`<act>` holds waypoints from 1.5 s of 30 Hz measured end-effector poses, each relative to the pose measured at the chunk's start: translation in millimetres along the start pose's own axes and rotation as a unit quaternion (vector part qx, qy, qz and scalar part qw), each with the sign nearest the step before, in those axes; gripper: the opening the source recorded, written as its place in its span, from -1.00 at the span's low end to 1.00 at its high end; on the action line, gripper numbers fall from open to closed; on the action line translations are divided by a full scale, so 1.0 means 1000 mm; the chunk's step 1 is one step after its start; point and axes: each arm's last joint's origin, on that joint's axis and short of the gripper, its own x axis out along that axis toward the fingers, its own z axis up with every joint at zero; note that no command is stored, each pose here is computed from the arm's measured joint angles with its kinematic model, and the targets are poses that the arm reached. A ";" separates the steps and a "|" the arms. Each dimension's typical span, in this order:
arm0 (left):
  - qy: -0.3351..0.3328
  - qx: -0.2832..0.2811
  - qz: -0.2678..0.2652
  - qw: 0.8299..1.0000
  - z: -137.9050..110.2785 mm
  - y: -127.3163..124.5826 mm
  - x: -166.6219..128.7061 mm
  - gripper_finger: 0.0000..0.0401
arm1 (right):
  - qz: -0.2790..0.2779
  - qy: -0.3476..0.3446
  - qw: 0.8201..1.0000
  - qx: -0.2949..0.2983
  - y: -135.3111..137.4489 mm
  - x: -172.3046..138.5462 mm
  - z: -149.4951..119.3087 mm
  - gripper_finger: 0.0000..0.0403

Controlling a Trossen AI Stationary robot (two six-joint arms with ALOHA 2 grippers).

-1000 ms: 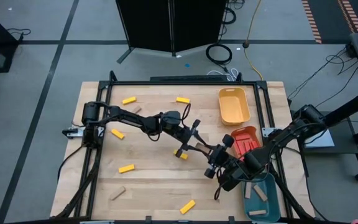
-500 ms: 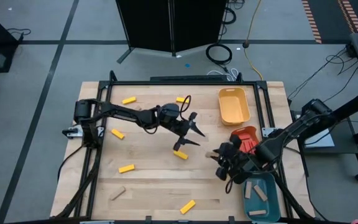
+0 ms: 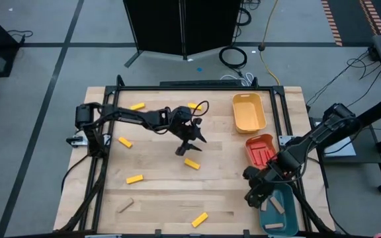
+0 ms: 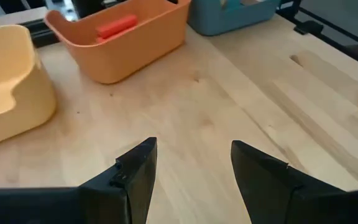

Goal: Sort blocks
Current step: Put the brown block into the blue bin

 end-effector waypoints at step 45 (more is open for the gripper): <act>0.262 -0.081 -0.017 0.961 -0.028 -0.069 0.016 0.01 | -0.076 -0.193 0.978 -0.018 -0.011 0.021 -0.032 -0.03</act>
